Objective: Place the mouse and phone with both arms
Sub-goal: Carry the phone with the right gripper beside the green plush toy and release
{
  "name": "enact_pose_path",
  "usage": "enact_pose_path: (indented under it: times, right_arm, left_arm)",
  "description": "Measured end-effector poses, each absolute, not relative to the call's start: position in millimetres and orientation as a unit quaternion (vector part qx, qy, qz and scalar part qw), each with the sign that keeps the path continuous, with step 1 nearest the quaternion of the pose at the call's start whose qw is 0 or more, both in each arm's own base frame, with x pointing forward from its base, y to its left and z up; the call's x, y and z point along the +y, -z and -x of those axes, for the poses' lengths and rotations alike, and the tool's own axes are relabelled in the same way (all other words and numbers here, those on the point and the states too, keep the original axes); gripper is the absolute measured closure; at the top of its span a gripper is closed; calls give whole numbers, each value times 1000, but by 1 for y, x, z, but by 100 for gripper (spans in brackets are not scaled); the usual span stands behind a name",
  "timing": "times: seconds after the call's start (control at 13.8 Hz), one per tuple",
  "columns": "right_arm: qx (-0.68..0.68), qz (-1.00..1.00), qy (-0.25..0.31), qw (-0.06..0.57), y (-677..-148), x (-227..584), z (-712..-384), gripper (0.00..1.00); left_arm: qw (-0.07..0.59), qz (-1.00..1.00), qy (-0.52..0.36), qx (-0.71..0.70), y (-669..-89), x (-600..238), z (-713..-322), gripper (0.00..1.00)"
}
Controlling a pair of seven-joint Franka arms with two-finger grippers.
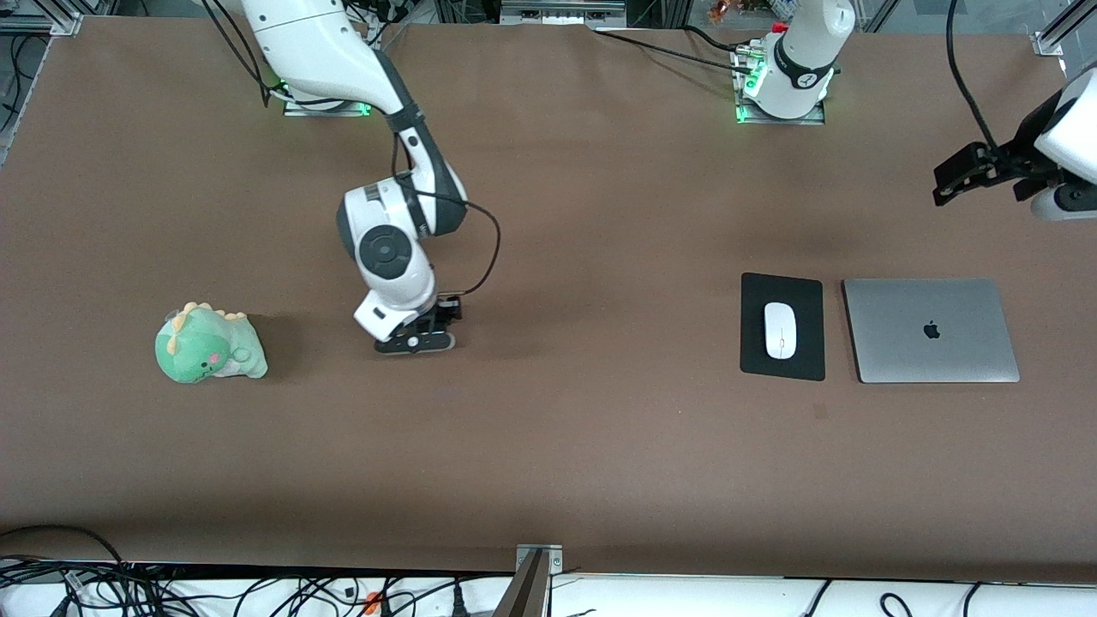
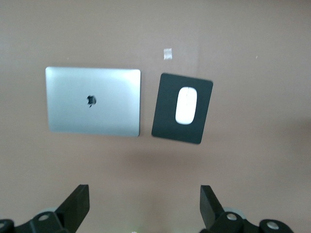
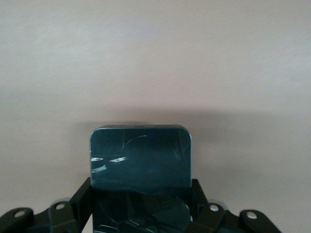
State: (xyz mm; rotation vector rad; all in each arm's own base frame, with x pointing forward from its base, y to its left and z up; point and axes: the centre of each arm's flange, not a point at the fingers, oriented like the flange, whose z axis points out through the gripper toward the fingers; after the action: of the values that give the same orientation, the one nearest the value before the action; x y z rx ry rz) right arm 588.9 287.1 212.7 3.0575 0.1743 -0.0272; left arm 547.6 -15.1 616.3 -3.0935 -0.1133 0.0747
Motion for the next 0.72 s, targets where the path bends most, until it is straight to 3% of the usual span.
enact_pose_path:
  times: [0.36, 0.72]
  right_arm:
    - [57, -998, 14, 32, -220, 160, -616, 19]
    - [42, -999, -27, 15, -195, 108, -603, 19]
  left_arm:
    - [19, 999, -8, -38, -578, -13, -547, 0]
    - [15, 999, -6, -43, -580, 4, -545, 0]
